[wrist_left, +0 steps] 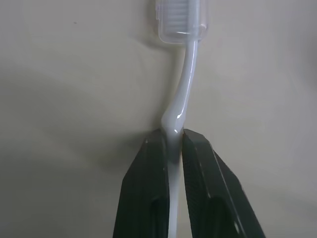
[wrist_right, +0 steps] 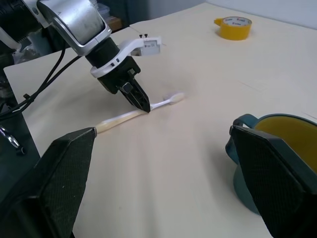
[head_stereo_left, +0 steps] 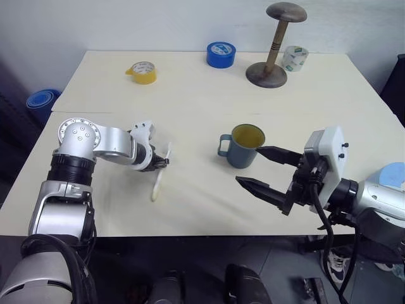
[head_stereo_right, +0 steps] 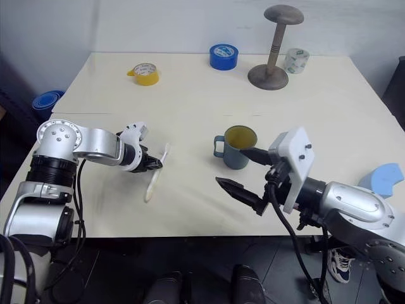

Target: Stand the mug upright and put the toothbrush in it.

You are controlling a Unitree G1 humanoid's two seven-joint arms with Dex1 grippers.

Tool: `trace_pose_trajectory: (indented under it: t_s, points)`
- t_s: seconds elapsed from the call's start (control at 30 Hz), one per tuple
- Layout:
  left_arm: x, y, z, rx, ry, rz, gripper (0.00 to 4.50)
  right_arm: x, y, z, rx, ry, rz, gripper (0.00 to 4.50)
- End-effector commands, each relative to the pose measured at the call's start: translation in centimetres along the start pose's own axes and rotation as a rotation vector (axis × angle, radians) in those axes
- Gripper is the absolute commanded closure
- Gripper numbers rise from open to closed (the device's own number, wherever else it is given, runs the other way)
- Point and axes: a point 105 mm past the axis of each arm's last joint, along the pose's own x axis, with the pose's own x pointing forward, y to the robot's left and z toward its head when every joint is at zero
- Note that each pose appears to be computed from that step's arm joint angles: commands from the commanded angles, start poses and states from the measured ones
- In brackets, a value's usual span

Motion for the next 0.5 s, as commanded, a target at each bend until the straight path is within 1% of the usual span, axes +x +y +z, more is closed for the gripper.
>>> trace_pose_trajectory:
  t_s: [0.03,0.1,0.13,0.2,0.23,0.27,0.37,0.43,0.5]
  points:
    - [-1.0,0.0,5.3,0.032,-0.255,-0.052,4.38,-0.9,-0.1,1.2,-0.023,-0.042,-0.008,0.0]
    - [-3.0,-3.0,8.9,0.072,-0.445,-0.252,4.38,-1.3,-0.2,1.4,0.001,-0.053,-0.01,0.0]
    - [-4.4,-4.8,10.3,0.105,-0.521,-0.376,4.38,-1.6,-0.2,1.5,0.014,-0.058,-0.012,0.0]
    - [-7.1,-7.7,11.8,0.138,-0.62,-0.597,4.38,-2.0,-0.3,1.7,0.033,-0.063,-0.02,0.0]
    - [-8.3,-9.0,12.2,0.164,-0.66,-0.699,4.38,-2.3,-0.4,1.7,0.039,-0.061,-0.023,0.0]
    - [-9.0,-9.7,12.4,0.185,-0.683,-0.758,4.38,-2.5,-0.4,1.7,0.042,-0.058,-0.025,0.0]
    - [-12.0,-13.3,12.7,0.373,-0.802,-1.0,4.38,-3.6,-1.3,1.6,0.042,-0.043,-0.091,0.0]
    - [-12.8,-14.8,13.0,0.44,-0.836,-1.084,4.38,-4.2,-1.8,1.6,0.041,-0.036,-0.135,0.0]
    - [-12.8,-16.3,13.0,0.49,-0.829,-1.137,4.38,-4.9,-2.3,1.5,0.04,-0.029,-0.168,0.0]
